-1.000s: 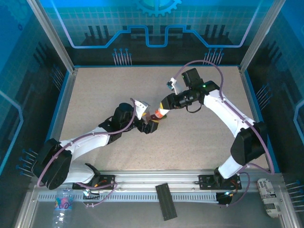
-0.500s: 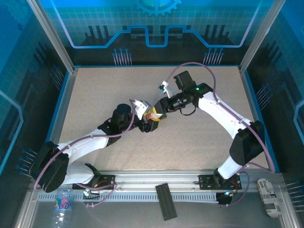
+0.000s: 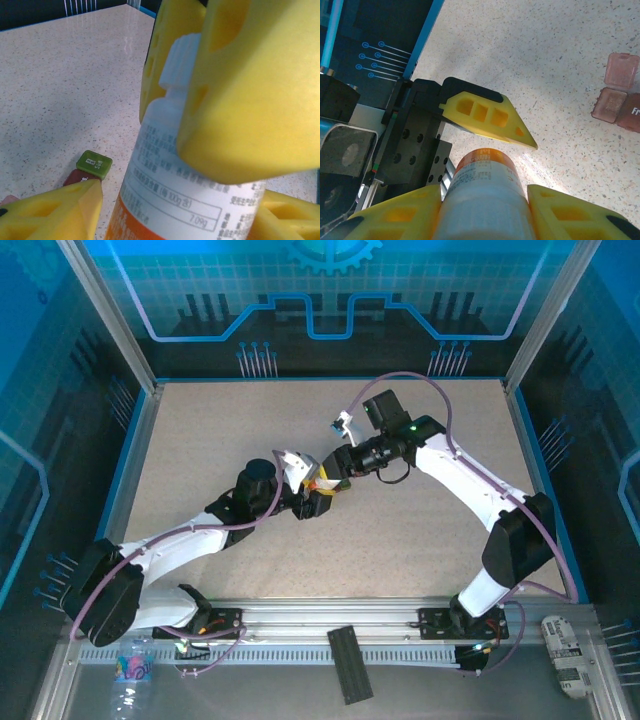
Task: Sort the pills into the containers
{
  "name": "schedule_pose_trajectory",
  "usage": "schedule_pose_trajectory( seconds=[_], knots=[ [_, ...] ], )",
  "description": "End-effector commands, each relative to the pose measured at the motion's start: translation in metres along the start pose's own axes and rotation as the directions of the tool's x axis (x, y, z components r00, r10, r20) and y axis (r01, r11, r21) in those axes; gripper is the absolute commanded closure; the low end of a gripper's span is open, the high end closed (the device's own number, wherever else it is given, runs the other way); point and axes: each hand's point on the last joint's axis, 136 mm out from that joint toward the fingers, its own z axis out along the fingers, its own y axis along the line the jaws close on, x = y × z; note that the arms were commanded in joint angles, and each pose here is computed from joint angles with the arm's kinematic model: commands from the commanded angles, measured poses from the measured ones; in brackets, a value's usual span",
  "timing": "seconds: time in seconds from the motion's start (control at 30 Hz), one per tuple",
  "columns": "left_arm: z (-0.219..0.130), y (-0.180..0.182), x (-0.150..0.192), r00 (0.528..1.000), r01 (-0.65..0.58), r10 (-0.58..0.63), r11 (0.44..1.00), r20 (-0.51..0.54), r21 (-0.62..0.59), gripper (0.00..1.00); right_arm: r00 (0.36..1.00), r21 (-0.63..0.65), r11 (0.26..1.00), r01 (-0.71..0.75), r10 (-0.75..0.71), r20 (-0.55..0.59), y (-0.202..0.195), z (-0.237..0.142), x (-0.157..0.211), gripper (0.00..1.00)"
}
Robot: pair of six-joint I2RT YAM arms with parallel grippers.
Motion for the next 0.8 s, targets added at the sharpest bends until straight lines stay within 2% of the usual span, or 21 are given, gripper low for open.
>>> schedule_pose_trajectory(
  seconds=[0.0,0.23,0.57,0.67,0.77],
  knots=[
    [-0.0024,-0.0066,-0.0001,1.0,0.009,-0.01,1.0,0.004,0.029,0.33,1.0,-0.023,1.0,-0.008,0.008,-0.017,0.0052,0.0054,0.0037,0.77],
    [-0.0001,-0.0071,-0.0033,1.0,0.018,-0.019,0.999,0.008,0.035,0.38,1.0,-0.022,1.0,-0.011,0.01,-0.017,0.0044,0.0066,0.0047,0.77],
    [0.0043,-0.0074,-0.0054,0.999,0.036,-0.037,0.998,0.004,0.046,0.6,1.0,-0.023,1.0,-0.021,0.02,-0.019,0.0017,0.0094,0.008,0.77],
    [0.0044,-0.0083,-0.0073,0.999,0.046,-0.047,0.998,0.011,0.05,0.69,0.999,-0.024,0.999,-0.025,0.025,-0.02,0.0009,0.0105,0.0092,0.77],
    [0.0038,-0.0079,-0.0077,0.998,0.057,-0.058,0.997,0.016,0.047,0.84,0.999,-0.021,0.999,-0.028,0.027,-0.017,0.0,0.0107,0.0096,0.77]
  ],
)
